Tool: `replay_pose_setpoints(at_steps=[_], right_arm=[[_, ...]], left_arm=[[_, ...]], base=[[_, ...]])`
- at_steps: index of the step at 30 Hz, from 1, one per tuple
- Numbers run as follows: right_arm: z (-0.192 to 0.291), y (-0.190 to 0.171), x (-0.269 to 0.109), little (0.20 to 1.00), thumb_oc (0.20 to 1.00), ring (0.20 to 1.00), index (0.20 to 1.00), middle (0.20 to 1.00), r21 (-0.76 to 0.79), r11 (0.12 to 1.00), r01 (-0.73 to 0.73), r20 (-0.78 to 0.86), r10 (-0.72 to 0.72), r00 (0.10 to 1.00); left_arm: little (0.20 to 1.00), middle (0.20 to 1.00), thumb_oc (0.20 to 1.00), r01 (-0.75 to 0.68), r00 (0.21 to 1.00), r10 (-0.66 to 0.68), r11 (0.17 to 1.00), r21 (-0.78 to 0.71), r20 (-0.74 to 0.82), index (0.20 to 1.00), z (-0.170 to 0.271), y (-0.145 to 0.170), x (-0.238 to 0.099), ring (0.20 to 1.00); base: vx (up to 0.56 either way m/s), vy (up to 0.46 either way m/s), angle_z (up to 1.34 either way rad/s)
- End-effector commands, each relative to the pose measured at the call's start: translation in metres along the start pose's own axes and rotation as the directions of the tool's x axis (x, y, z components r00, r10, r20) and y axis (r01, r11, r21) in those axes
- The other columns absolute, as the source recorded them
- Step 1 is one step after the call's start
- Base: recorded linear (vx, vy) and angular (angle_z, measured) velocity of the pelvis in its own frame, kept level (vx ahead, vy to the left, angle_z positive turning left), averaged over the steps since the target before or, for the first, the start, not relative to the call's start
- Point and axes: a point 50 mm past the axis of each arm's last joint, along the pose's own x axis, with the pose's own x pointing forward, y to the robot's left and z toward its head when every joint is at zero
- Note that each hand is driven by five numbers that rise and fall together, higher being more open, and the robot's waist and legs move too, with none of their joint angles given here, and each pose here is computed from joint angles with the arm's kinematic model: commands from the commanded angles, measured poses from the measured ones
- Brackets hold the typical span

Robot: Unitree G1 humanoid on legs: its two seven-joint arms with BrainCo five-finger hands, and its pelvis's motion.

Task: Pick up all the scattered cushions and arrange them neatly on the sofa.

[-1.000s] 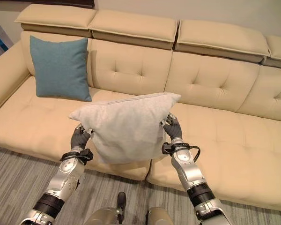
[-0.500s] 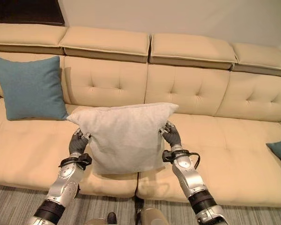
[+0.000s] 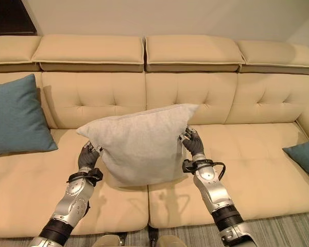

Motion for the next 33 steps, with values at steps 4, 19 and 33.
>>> replay_pose_setpoints(at_steps=[4,19,33], right_arm=[[0.093,0.059,0.035,0.2,0.2,0.2,0.2,0.2,0.058,0.982,-0.18,0.37,0.146,0.917],[0.187,0.07,0.076,0.2,0.2,0.2,0.2,0.2,-0.039,0.993,-0.114,0.544,0.117,0.831],[0.246,0.059,0.09,0.2,0.2,0.2,0.2,0.2,-0.144,0.99,-0.003,0.632,0.094,0.769]], left_arm=[[0.2,0.2,0.2,0.251,0.876,-0.239,0.968,0.027,0.419,0.2,0.103,-0.072,0.024,0.2],[0.2,0.2,0.2,0.339,0.729,-0.325,0.936,0.095,0.603,0.2,0.184,-0.145,0.043,0.2],[0.2,0.2,0.2,0.353,0.679,-0.327,0.931,0.099,0.657,0.2,0.218,-0.17,0.048,0.2]], base=[[-0.03,0.052,0.03],[-0.04,-0.022,0.0],[0.0,-0.034,-0.03]])
